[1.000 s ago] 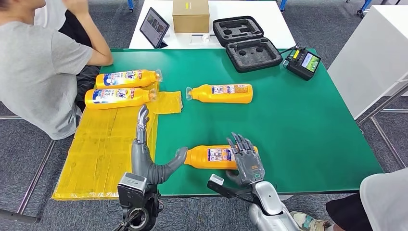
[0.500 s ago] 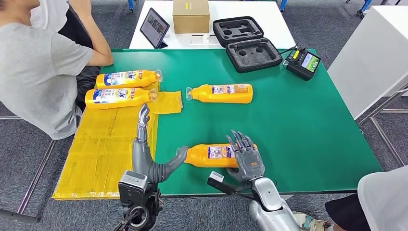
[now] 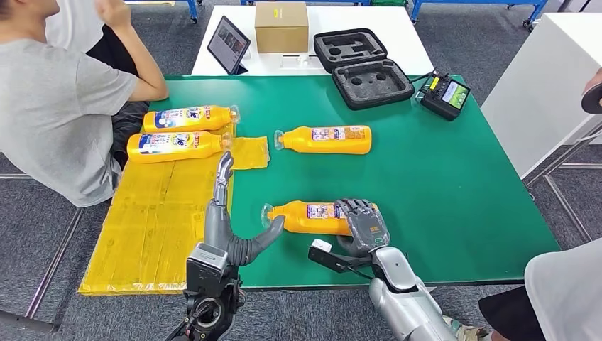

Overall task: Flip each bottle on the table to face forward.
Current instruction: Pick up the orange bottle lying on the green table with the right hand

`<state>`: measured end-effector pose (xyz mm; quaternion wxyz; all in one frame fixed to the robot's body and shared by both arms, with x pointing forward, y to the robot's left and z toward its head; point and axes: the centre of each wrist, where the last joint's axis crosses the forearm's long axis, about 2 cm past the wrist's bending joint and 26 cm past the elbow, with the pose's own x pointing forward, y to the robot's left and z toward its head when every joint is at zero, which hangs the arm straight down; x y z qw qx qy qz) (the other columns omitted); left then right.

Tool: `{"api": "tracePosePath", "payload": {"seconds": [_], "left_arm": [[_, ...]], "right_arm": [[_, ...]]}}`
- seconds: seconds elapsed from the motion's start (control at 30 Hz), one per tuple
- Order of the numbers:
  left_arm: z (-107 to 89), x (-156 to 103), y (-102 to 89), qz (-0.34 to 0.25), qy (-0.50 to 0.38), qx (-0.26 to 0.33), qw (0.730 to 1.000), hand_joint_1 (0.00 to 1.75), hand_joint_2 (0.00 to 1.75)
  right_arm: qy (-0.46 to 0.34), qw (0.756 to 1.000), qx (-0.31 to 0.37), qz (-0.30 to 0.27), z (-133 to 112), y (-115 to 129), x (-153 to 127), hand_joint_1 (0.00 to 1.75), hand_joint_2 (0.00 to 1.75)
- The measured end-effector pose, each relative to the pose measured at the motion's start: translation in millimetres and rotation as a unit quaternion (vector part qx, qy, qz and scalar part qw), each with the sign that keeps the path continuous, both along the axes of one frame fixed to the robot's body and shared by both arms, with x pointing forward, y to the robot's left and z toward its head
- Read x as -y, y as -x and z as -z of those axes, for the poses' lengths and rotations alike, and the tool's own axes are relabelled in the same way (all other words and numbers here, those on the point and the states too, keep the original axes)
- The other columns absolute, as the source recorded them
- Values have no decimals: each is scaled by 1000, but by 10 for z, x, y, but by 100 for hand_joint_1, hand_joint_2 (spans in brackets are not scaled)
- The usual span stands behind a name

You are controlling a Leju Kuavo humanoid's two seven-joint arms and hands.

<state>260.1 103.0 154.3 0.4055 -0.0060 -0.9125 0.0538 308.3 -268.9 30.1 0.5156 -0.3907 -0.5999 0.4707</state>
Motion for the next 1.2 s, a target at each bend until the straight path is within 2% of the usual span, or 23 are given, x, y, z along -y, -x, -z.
{"api": "tracePosePath", "payload": {"seconds": [0.33, 0.43, 0.57, 0.7, 0.8, 0.97, 1.03, 1.2], "left_arm": [[33, 35, -3, 4, -2, -8, 1000, 0, 175], [28, 49, -8, 4, -2, -8, 1000, 0, 175], [-1, 66, -22, -3, -2, -4, 1000, 0, 175], [-19, 76, -30, -8, -1, -2, 1000, 0, 175], [-26, 82, -29, -22, 3, -4, 1000, 0, 175], [-12, 74, -32, -46, 19, -20, 999, 0, 175], [30, 75, -34, -50, 30, -37, 998, 0, 175], [215, 113, -36, -29, 60, -98, 993, 0, 175]], "right_arm": [[-14, 999, -39, 6, -1, -95, 71, 175, 175], [-80, 996, -50, -8, -4, -128, 144, 175, 175], [-200, 978, -51, -22, 14, -141, 289, 175, 175], [-246, 968, -43, -18, 44, -115, 357, 175, 175], [-311, 950, -28, -17, 98, -55, 388, 175, 175], [-452, 892, 15, 12, 164, 126, 328, 175, 175], [-481, 876, 30, 21, 169, 192, 289, 175, 175], [-511, 858, 48, 25, 162, 295, 223, 175, 175]]}}
